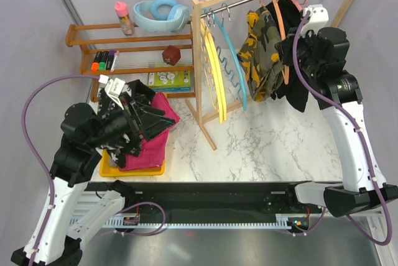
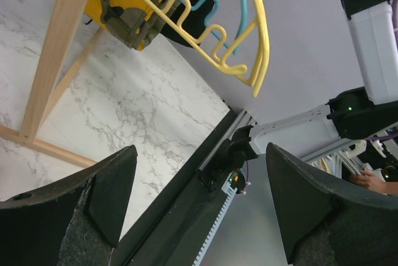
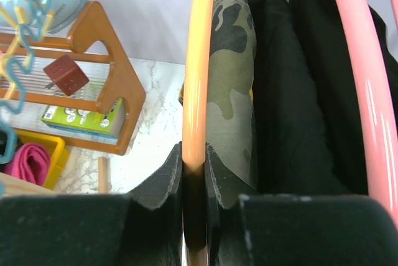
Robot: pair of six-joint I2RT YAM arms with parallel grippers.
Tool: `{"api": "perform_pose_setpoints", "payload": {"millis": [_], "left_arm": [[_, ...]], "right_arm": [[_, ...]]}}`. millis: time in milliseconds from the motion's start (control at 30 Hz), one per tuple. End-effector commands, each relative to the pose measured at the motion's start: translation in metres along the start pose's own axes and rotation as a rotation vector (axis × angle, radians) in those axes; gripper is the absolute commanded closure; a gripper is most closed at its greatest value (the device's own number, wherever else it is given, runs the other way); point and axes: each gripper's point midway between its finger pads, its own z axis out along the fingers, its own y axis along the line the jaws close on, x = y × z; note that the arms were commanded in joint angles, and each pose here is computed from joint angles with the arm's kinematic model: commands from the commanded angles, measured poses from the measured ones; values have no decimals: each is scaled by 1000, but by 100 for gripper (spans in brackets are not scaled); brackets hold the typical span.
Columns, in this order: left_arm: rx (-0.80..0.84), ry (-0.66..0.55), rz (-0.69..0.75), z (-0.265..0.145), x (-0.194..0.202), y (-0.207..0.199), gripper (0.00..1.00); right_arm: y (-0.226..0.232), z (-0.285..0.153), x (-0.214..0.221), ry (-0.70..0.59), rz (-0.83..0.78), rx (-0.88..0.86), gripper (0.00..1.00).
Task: Remove the trousers from the hanger
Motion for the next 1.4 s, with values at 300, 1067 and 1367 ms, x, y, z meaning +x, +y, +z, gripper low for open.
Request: {"api": "perform_pose_setpoints", "payload": {"millis": [300, 1067, 1367], "left_arm": [[128, 56, -45, 0, 12, -18, 9], [179, 6, 203, 53, 83, -21, 32], [121, -198, 449, 87, 134, -74, 24]], "right_arm": [[31, -19, -92, -217, 46, -138, 100], [47, 5, -66, -117, 205, -171, 100], [44, -50, 5, -3, 295, -106, 100]]}}
